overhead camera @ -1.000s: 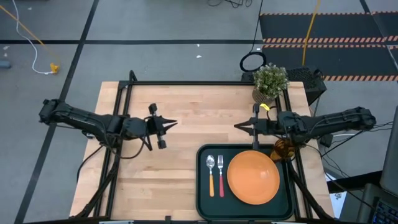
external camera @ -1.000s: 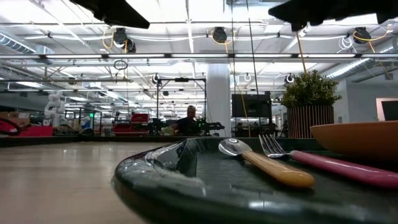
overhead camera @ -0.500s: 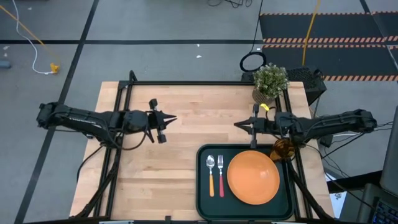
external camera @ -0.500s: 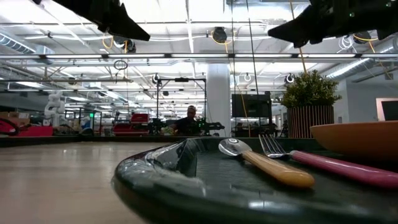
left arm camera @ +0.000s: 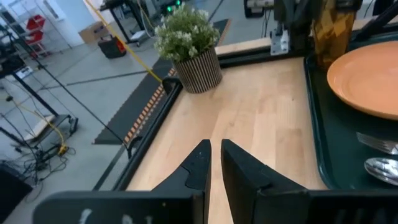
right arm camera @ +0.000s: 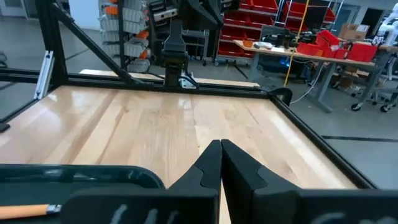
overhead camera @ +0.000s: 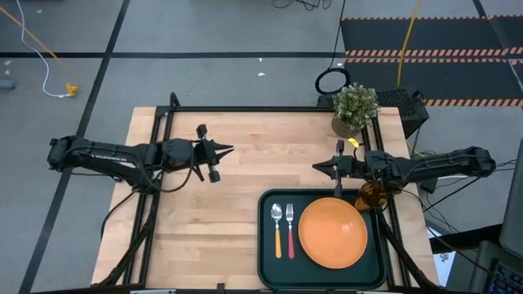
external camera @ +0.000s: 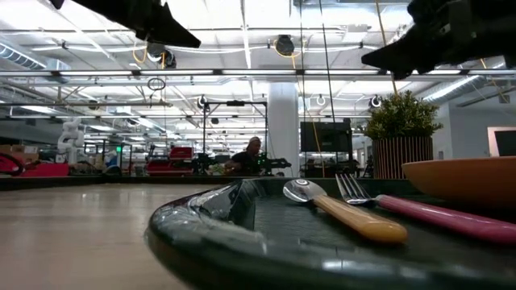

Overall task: Pick and place plate/cup/fork/spoon on tray
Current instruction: Return to Home Position

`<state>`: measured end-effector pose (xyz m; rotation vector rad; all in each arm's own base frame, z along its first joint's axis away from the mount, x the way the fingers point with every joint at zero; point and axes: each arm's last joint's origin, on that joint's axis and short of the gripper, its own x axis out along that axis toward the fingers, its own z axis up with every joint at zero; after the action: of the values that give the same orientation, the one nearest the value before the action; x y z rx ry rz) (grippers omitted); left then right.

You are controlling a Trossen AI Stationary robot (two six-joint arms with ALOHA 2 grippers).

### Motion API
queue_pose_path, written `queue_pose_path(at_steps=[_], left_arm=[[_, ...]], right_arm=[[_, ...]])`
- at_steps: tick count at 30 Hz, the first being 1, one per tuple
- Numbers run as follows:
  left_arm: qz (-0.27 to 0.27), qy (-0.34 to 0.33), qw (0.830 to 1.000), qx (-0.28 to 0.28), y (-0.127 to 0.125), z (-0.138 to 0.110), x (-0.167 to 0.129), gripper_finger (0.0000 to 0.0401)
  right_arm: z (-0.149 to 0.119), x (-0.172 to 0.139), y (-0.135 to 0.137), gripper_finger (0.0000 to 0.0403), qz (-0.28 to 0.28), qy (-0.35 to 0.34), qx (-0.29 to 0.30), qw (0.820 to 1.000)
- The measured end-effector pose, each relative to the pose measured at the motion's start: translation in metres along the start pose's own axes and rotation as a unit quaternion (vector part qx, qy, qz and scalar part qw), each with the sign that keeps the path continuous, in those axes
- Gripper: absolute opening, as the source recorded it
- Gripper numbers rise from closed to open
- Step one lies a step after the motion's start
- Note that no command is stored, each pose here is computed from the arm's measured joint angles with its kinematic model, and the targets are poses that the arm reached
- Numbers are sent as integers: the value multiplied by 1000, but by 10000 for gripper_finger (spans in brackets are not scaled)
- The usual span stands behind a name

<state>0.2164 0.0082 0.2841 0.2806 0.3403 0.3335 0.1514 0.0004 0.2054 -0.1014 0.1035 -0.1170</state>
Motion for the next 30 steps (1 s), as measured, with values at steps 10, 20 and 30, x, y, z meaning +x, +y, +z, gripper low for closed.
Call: queue_pose_path(at_steps=[10,20,30], left_arm=[[2,-21,1000,-5,8,3,3,40],[10,-18,1000,-8,12,2,4,40],[-7,-22,1000,-10,11,2,4,40]], right_arm=[[-23,-21,-1,0,-2,-32,31,999],[-23,-31,-1,0,32,-76,33,996],[-20,-36,-1,0,32,-91,32,995]])
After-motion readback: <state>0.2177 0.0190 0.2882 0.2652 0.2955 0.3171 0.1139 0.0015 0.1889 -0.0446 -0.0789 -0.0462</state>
